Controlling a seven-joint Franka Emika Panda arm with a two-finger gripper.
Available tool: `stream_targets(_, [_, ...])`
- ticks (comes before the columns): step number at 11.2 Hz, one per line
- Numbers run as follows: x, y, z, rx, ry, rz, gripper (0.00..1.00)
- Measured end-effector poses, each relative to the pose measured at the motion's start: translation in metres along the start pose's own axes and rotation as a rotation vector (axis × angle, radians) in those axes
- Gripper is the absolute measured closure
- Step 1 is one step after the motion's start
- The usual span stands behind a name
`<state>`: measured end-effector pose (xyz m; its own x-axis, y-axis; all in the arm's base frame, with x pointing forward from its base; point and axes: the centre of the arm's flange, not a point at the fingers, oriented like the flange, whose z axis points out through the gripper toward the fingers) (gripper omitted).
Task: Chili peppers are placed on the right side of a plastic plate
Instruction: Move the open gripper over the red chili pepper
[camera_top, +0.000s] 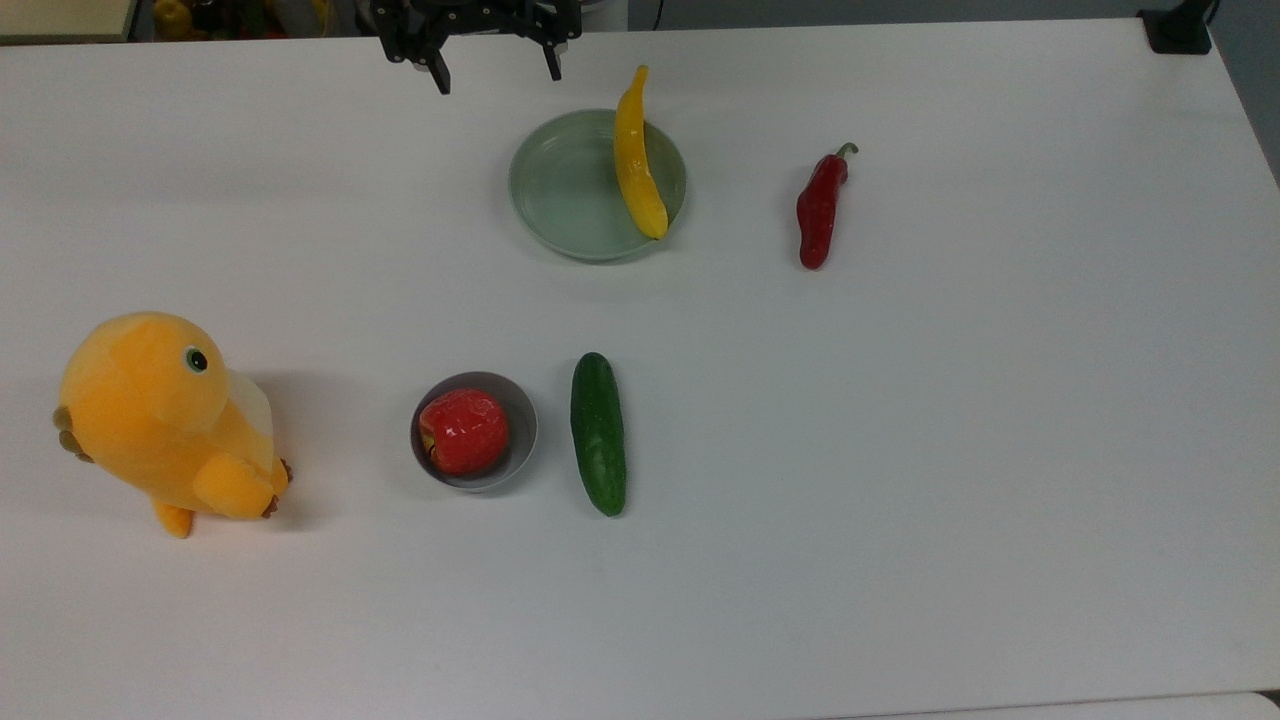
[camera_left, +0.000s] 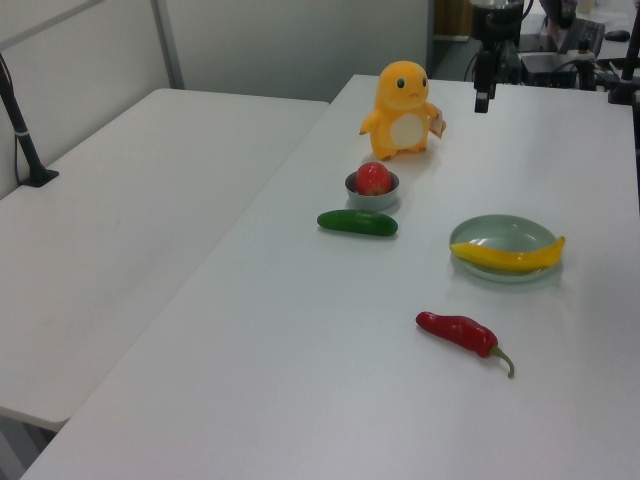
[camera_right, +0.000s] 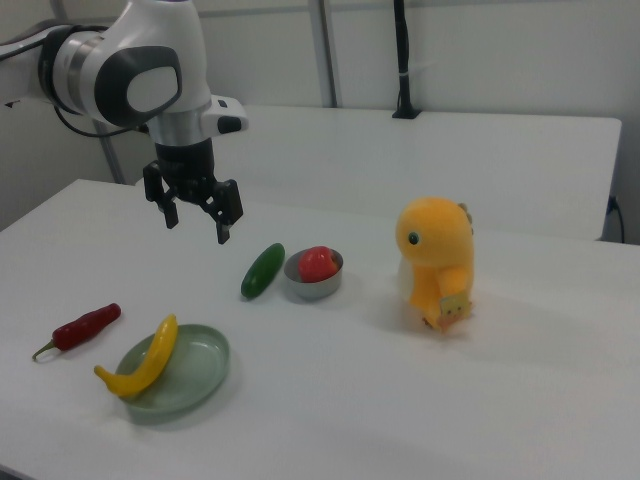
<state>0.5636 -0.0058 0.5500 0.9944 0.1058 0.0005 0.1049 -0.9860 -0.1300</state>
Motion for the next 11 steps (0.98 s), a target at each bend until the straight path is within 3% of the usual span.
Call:
stream_targets(4, [0.002, -0.036, 0.012, 0.013, -0.032, -0.013, 0.00])
stream_targets(7, [0.015, -0.103, 0.028, 0.034, 0.004, 0.157, 0.00])
stream_targets(11, [0.018, -0.181, 0.070, 0.019, -0.040, 0.250, 0.00])
